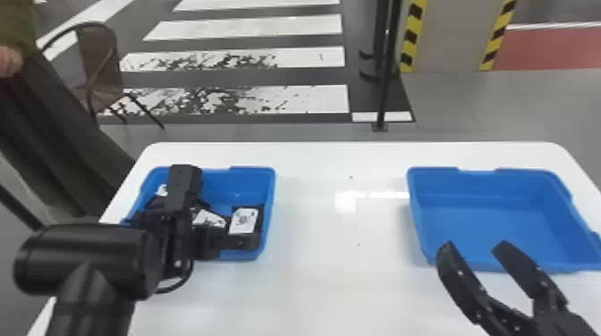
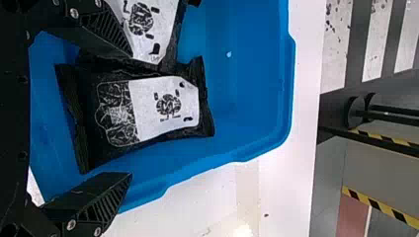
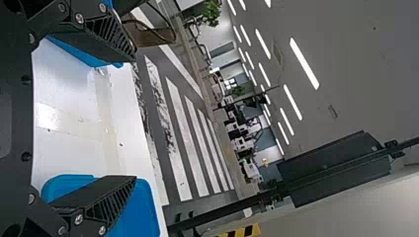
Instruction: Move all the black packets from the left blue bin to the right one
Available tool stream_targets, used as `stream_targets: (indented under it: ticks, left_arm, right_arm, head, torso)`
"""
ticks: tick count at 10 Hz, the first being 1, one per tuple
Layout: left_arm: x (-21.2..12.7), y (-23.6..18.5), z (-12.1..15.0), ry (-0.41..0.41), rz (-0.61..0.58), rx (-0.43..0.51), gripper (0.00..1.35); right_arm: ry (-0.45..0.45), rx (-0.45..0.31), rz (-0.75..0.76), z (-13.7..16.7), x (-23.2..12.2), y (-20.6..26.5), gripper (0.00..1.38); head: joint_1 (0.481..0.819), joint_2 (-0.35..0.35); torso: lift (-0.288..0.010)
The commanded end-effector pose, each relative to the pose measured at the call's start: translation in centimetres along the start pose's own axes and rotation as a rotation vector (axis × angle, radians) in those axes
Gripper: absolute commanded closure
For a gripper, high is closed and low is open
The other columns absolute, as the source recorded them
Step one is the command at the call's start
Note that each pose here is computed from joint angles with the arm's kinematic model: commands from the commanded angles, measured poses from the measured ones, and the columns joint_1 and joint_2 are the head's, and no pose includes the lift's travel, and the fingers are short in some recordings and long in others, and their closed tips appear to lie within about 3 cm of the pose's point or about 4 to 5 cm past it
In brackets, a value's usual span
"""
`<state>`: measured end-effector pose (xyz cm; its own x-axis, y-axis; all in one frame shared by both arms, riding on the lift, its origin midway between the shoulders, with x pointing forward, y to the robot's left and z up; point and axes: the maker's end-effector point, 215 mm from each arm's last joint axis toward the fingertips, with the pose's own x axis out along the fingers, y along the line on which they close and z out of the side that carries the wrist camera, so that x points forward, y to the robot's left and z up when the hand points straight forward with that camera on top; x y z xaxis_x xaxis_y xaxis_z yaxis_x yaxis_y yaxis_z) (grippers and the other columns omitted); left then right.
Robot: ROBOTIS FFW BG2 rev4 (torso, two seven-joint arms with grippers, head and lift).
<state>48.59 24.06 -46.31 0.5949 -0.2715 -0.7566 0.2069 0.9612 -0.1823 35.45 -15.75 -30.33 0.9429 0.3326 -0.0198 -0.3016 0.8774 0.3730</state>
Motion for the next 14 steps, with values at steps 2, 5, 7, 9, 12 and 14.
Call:
stream_targets:
  ticks: [2, 5, 7, 9, 12, 14]
  left_arm:
    - [1.8, 0.4, -0.1, 0.030, -0.006, -0.007, 0.26]
    - [3.9, -2.1, 0.2, 0.032, -0.071, 0.010, 0.89]
    - [4.0, -1.7, -0.6, 0.036, -0.064, 0.003, 1.21]
    - [3.4, -1.4, -1.1, 0.019, -0.086, -0.032, 1.21]
    - [0.9, -0.1, 0.7, -0.050, -0.049, -0.013, 1.21]
    - [-0.6, 1.2, 1.8, -0.084, -0.012, -0.005, 1.21]
  right_arm:
    - [0.001, 0.009, 0.001, -0.1, 0.1, 0.0, 0.19]
    - [0.000, 0.011, 0.001, -0.1, 0.1, 0.0, 0.19]
    - [-0.001, 0.015, 0.001, -0.1, 0.1, 0.0, 0.19]
    - [0.002, 0.016, 0.002, -0.2, -0.1, 0.1, 0.19]
    - [0.003, 0.017, 0.003, -0.2, -0.1, 0.1, 0.19]
    - [0.005, 0.018, 0.003, -0.3, -0.1, 0.1, 0.19]
  head:
    - [0.695, 0.113]
    - [0.695, 0.093]
    - [0.695, 0.072]
    - [0.695, 0.074]
    - [0.695, 0.090]
    - [0.695, 0.104]
  torso:
    - [-0.140]
    - [-0.140]
    - [-0.140]
    - [-0.140]
    - [-0.140]
    - [-0.140]
